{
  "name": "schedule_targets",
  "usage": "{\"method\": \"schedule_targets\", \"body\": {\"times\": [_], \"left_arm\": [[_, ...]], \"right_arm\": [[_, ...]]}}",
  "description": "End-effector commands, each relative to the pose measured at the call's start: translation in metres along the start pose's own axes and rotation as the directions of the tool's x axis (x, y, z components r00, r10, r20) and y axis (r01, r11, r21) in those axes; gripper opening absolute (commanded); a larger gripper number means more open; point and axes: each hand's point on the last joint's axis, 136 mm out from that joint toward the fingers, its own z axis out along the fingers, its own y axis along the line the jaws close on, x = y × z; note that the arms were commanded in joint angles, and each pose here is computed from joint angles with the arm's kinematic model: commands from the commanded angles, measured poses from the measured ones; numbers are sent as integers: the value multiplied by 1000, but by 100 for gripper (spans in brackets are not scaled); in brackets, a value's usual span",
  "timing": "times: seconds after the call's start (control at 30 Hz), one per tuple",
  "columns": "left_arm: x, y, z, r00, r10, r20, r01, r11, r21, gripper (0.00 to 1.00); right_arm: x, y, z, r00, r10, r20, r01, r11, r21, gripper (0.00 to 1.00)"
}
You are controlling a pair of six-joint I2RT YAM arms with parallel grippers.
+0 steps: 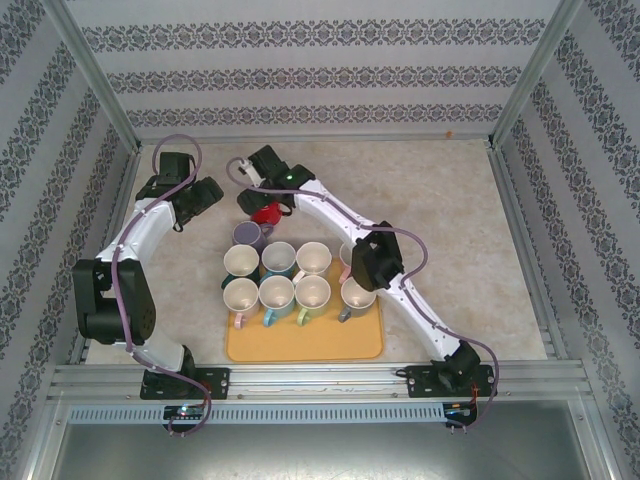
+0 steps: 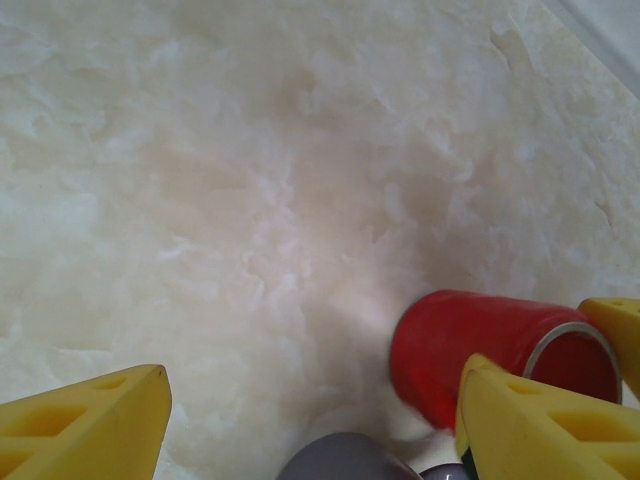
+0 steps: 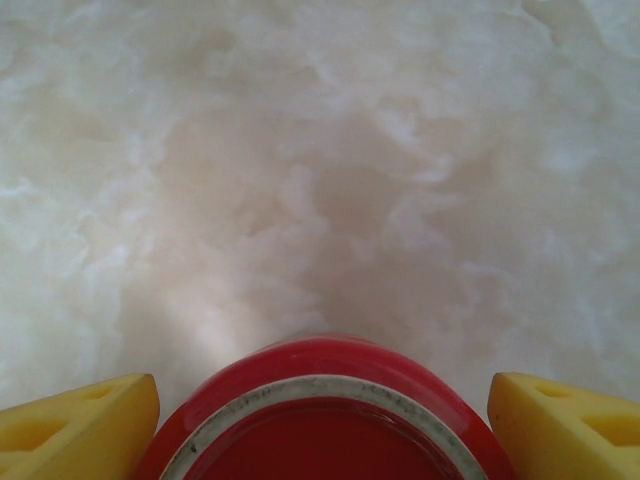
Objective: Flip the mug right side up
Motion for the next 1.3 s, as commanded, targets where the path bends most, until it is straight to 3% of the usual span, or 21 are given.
{"method": "schedule_targets", "body": {"times": [0.0,0.17,0.27,0.37,0.67,0.9,1.17,1.27], "left_arm": [[-13,-6,-14,999,-5,49,3,999,38,77],[-14,-7,-15,999,5,48,-7,999,38,77],[-14,-9,-15,999,7,43,-9,999,46,77],[-13,-14,-14,999,8,34,-11,997,70,77],[-14,-35,-18,1000,25,14,-27,984,175,76],[-12,-38,-19,1000,30,0,-30,981,191,76],[-10,-42,-19,1000,29,-11,-26,977,213,74],[-8,-43,-19,999,27,-18,-23,976,218,73]], "right_arm": [[23,-31,-7,991,100,-89,-94,993,65,83],[30,-59,-25,973,203,-113,-189,974,122,83],[29,-60,-36,965,237,-116,-231,971,66,86],[25,-48,-47,981,141,-133,-143,990,-5,97],[35,-48,-50,978,-69,-198,62,997,-41,98],[59,-63,-37,954,-123,-275,131,991,10,98],[70,-66,-29,947,-119,-297,120,993,-15,98],[75,-63,-23,947,-110,-303,104,994,-33,93]]}}
